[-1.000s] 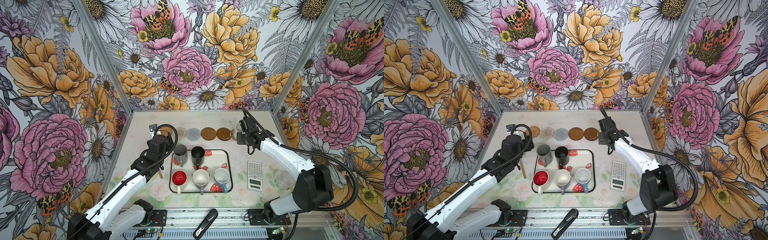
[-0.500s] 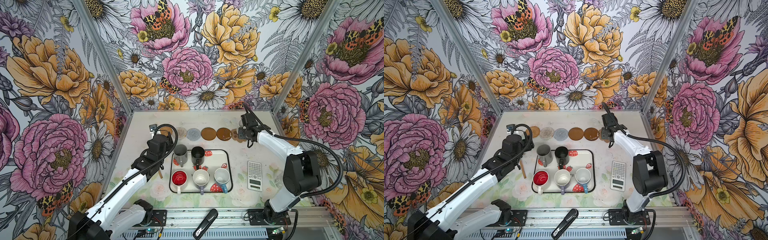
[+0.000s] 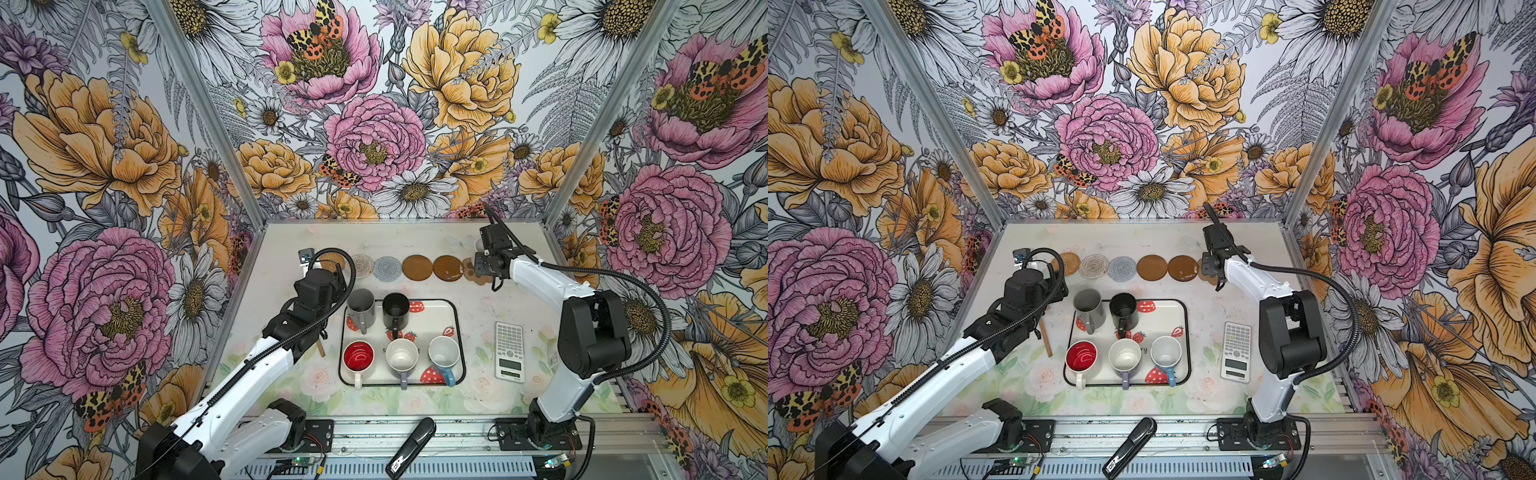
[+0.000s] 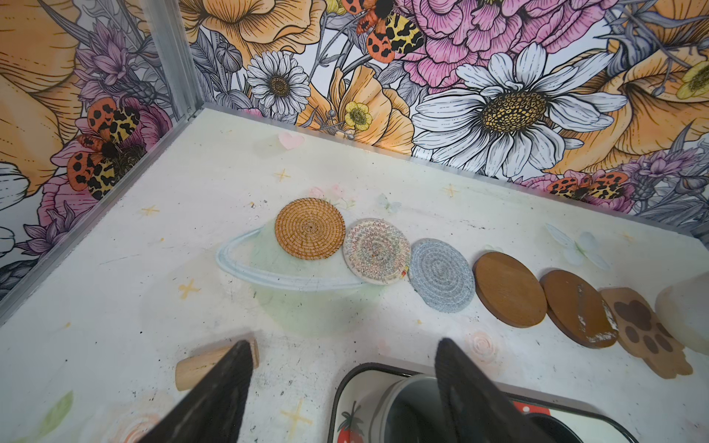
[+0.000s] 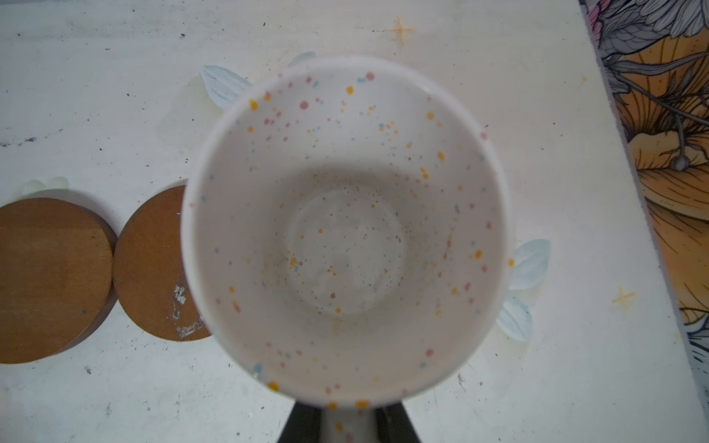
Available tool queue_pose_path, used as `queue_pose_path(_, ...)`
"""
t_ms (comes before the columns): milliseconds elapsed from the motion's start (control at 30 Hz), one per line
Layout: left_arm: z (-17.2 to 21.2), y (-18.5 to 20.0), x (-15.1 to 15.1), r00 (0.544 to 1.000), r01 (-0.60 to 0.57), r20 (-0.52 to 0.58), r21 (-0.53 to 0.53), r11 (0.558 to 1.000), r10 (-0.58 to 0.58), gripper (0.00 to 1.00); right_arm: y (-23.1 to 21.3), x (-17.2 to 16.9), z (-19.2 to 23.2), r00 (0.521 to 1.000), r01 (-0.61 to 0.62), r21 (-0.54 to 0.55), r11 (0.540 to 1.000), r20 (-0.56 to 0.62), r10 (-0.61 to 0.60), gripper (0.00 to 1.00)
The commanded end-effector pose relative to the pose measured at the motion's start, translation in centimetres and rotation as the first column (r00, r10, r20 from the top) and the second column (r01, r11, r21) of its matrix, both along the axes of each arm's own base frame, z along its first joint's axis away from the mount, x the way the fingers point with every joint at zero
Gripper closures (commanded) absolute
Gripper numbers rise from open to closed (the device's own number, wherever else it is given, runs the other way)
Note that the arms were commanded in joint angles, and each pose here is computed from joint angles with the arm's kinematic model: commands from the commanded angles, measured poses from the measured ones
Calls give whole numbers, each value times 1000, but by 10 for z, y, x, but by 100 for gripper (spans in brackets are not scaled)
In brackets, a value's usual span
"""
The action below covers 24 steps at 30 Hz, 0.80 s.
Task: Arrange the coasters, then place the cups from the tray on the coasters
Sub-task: 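Hold the mug above the table beside the paw-shaped cork coaster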
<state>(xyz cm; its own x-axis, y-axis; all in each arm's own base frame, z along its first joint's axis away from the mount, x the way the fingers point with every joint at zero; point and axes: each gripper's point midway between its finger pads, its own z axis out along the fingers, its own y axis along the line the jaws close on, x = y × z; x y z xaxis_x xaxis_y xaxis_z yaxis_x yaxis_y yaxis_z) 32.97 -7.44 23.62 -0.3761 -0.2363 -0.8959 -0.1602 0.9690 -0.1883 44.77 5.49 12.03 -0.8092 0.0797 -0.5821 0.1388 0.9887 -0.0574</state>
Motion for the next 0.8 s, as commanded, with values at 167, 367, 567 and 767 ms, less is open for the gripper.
queue_pose_path(167,-4,2,1,1000,-1,-7,0,1000,1,23,1,33,28,991,4,3,1000,132,-4,100)
queue_pose_path(367,-5,1,1,1000,1,-10,1,1000,-1,23,1,34,24,992,-1,-4,1000,126,2,100)
queue_pose_path(567,-5,0,3,1000,4,-12,0,1000,-4,23,0,34,20,993,-4,-6,1000,117,5,100)
queue_pose_path(767,-4,-1,3,1000,8,-11,0,1000,-8,24,1,37,15,994,-9,7,1000,108,8,100)
